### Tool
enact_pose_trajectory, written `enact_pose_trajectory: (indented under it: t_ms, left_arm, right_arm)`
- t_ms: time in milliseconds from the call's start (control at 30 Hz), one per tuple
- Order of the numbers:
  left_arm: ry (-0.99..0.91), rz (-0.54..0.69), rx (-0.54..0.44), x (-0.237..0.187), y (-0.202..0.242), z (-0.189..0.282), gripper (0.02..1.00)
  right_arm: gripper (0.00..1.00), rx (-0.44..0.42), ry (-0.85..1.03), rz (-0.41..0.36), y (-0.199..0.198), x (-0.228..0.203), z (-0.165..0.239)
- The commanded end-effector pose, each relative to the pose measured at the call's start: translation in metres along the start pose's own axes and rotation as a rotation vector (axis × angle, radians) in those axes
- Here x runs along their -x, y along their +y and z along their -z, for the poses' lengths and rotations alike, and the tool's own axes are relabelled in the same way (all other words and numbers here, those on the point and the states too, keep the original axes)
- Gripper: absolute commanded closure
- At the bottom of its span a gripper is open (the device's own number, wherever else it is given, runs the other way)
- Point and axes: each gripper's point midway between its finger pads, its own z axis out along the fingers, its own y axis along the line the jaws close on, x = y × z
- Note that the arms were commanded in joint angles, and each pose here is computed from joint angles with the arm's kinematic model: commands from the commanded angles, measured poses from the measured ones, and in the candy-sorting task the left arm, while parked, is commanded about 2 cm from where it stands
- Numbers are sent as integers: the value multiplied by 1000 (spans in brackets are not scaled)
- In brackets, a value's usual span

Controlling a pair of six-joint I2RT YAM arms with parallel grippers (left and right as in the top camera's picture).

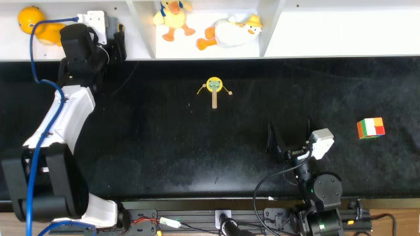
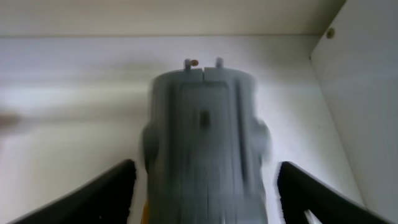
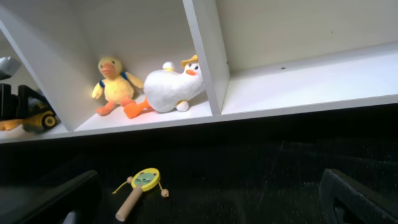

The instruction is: Store Toys

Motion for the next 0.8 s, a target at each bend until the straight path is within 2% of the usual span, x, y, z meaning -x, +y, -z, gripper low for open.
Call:
enact_pose_trajectory:
  t_ms: [33, 133, 167, 500, 800]
  left_arm:
    - [-4, 6, -16, 3, -3, -4, 152]
    - [-10, 5, -16, 4, -3, -4, 29]
    - [-14, 5, -16, 6, -3, -3, 18]
    - [-47, 1, -42, 27, -10, 25, 20]
    - [63, 13, -39, 17, -15, 83, 20]
  right_arm:
    - [7, 9, 1, 0, 1, -4, 0]
    - [5, 9, 1, 0, 1, -4, 0]
    - [5, 9, 1, 0, 1, -4, 0]
    - [7, 9, 1, 0, 1, -4, 0]
    - [5, 9, 1, 0, 1, -4, 0]
